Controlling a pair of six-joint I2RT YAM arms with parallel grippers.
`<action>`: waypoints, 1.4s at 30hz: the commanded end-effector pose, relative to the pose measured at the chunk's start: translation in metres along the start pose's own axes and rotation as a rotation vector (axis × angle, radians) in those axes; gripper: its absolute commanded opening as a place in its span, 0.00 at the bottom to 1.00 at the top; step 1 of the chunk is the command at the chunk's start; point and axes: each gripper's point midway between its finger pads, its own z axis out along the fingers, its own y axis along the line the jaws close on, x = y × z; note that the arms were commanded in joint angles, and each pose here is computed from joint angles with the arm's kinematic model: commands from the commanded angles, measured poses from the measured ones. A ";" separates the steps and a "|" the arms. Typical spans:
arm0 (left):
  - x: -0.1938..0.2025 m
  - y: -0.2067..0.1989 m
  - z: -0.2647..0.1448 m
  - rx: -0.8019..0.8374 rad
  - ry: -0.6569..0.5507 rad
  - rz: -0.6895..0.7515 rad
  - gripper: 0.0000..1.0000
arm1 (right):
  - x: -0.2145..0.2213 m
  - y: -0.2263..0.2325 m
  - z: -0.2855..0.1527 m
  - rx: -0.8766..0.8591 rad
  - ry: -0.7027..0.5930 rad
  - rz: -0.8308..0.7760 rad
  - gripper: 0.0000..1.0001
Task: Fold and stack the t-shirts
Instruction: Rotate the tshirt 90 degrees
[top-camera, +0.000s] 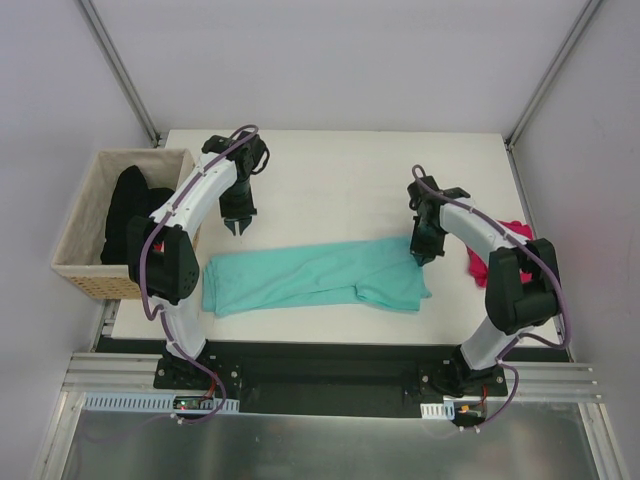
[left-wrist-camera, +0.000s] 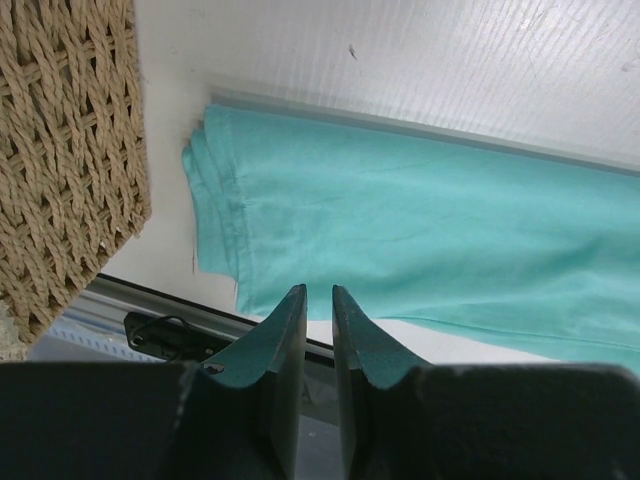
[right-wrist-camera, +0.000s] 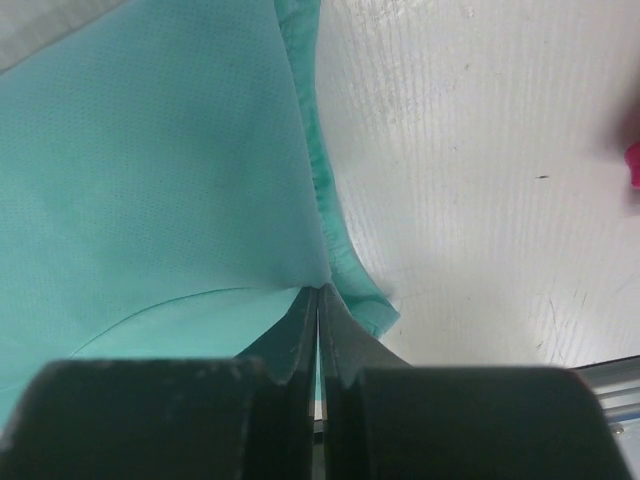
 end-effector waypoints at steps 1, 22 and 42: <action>-0.005 -0.004 -0.008 0.014 -0.028 -0.001 0.16 | -0.008 -0.005 -0.029 -0.006 -0.047 0.009 0.01; -0.014 -0.004 -0.008 0.013 -0.060 0.017 0.17 | -0.030 -0.001 -0.024 0.046 -0.045 -0.023 0.01; -0.017 -0.006 -0.013 0.019 -0.067 0.015 0.17 | -0.061 0.010 -0.071 0.066 -0.197 -0.076 0.27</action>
